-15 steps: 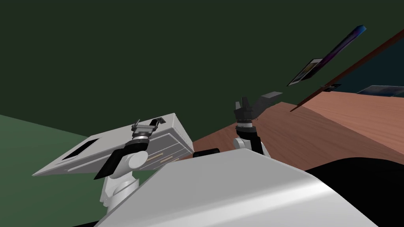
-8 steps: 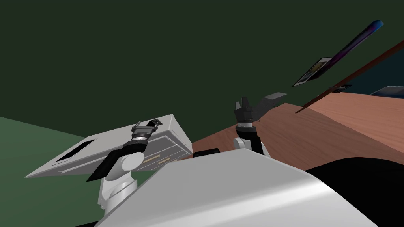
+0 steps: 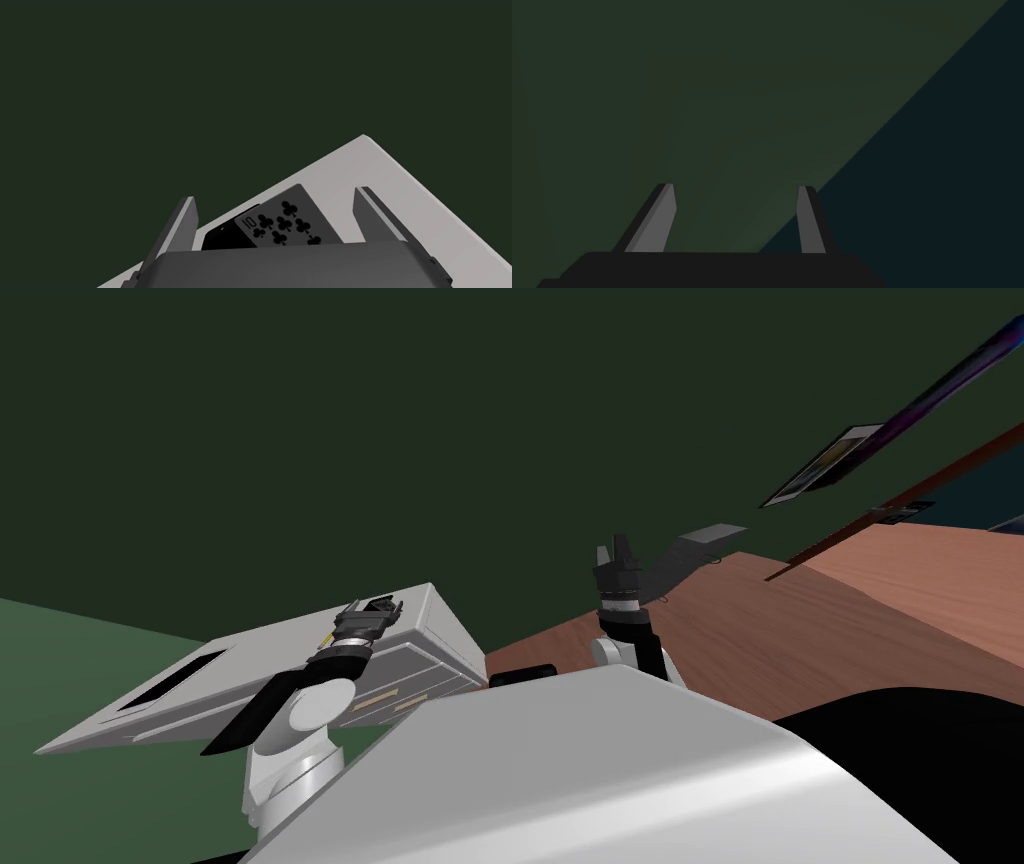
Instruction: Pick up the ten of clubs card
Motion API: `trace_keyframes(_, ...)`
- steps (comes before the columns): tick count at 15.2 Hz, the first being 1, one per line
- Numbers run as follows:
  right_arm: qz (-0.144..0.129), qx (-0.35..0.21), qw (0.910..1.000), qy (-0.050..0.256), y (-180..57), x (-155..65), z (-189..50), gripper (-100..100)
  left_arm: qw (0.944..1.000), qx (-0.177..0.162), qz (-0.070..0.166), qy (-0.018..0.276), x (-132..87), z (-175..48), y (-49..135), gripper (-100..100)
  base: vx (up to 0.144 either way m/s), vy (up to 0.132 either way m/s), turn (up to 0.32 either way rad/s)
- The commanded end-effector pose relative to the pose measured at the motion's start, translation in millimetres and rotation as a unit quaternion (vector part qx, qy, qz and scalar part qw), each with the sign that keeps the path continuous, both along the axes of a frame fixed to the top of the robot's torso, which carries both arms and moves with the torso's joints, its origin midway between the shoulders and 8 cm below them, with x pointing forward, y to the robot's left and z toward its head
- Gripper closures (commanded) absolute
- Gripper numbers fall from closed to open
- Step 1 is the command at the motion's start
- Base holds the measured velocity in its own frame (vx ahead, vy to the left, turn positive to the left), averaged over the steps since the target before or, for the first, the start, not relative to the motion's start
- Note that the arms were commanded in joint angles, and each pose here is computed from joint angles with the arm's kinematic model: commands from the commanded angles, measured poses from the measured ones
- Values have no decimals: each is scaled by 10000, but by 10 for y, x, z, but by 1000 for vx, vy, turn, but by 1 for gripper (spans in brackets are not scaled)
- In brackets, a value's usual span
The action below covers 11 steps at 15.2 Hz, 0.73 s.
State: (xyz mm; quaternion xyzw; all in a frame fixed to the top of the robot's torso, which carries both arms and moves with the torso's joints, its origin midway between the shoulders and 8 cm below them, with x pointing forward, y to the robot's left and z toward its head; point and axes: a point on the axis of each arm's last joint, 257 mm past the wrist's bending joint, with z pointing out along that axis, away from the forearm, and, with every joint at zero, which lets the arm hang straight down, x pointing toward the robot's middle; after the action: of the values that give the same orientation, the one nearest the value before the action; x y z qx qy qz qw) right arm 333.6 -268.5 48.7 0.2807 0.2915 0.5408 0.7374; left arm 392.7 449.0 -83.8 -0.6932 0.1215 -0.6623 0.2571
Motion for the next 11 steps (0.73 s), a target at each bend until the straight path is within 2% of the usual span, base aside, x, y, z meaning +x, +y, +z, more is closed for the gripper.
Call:
trace_keyframes(1, 0, 0, 10000, 0, 0, 0, 0, 0, 10000, 0, 0, 0, 0, 0, 0, 100, 10, -6, 1)
trace_keyframes(6, 0, 0, 10000, 0, 0, 0, 0, 0, 10000, -8, -10, 8, 2, -8, -8, 100, 1, -2, -2)
trace_keyframes(7, 0, 0, 10000, 0, 0, 0, 0, 0, 9999, 26, 116, -68, -74, 90, 109, -100, -2, -10, -9)
trace_keyframes(11, 0, 0, 10000, 0, 0, 0, 0, 0, 9998, 5, 180, -66, -206, 197, 238, -100, 24, 20, -72)
